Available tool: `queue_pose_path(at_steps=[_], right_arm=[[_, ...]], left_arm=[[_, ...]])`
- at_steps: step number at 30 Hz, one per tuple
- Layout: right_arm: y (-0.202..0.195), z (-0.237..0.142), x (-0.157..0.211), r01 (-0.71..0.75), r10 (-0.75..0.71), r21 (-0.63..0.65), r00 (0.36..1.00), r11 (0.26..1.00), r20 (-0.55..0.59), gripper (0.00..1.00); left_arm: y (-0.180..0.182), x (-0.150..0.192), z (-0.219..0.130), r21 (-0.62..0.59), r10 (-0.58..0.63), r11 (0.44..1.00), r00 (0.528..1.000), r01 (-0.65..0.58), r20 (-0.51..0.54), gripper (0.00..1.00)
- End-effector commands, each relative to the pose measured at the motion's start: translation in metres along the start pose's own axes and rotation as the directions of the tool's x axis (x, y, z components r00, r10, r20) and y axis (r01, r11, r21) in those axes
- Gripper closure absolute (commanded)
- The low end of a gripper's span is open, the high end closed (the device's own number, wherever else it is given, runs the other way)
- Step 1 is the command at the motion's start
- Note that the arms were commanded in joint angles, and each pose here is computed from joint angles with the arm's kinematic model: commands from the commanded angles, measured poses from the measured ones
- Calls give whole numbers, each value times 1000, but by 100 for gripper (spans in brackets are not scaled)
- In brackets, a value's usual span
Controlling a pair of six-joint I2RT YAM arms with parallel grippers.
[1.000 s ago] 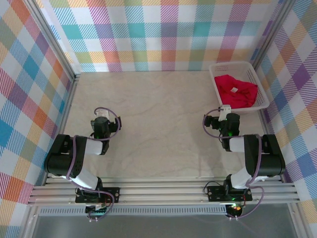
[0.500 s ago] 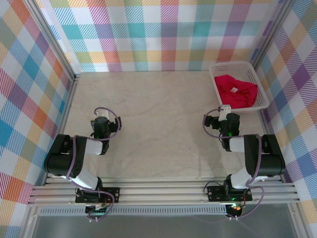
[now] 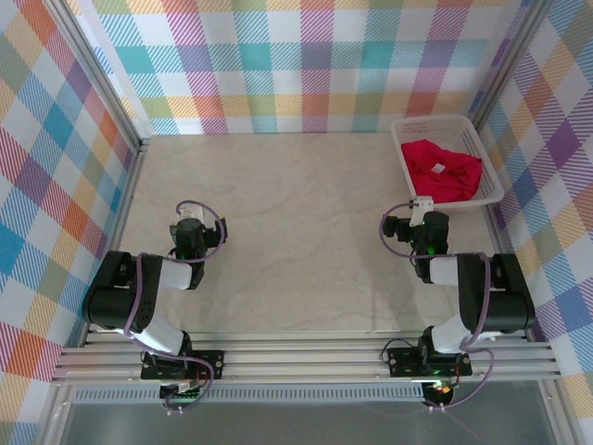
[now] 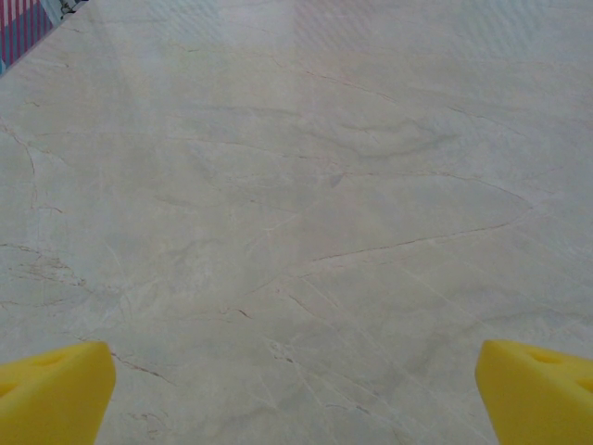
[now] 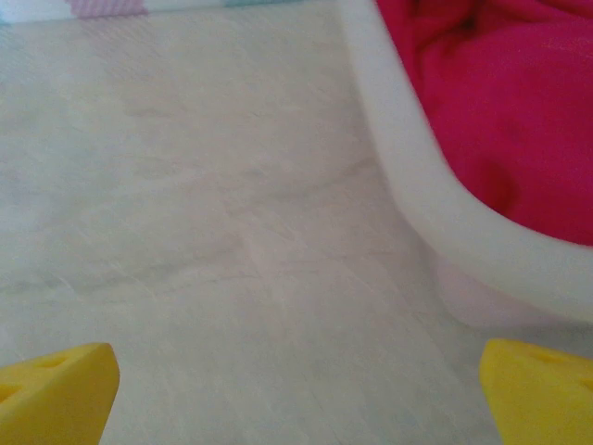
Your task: Fold the inside-out t-shirt
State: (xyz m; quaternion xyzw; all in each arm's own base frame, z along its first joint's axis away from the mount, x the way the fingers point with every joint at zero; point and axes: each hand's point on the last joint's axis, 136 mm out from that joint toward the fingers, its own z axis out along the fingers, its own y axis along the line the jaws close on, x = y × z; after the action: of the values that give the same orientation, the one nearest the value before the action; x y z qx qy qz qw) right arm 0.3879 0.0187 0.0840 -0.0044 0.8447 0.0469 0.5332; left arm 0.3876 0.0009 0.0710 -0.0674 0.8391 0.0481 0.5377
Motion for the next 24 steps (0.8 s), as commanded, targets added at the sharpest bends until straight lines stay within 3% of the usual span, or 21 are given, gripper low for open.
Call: queue_pose_path(at_steps=[1, 4, 7, 11, 14, 18, 24], right_arm=[[-20, -22, -48, -34, 30, 179, 999, 983, 22, 0], [-12, -46, -77, -64, 63, 172, 998, 983, 13, 0], [-18, -69, -99, -178, 182, 225, 983, 958, 5, 0], [-36, -88, -111, -424, 441, 353, 897, 834, 35, 0], [-31, -82, -120, -415, 440, 332, 898, 847, -2, 0], [-47, -66, -120, -430, 469, 414, 883, 802, 10, 0], [-57, -2, -122, -388, 462, 464, 885, 796, -51, 0]], left_arm=[[7, -20, -4, -47, -33, 998, 998, 35, 44, 0], [9, -45, -17, -116, 1, 993, 1000, 1, 15, 0], [-3, -71, -38, -75, 15, 997, 1000, -14, 6, 0], [-13, -107, -71, -9, -94, 995, 994, 95, 47, 0], [-3, -114, -88, -47, -250, 967, 968, 249, -6, 0], [-3, -107, -96, -98, -284, 958, 947, 271, -153, 0], [-22, -104, -81, -54, -347, 937, 909, 344, -233, 0]])
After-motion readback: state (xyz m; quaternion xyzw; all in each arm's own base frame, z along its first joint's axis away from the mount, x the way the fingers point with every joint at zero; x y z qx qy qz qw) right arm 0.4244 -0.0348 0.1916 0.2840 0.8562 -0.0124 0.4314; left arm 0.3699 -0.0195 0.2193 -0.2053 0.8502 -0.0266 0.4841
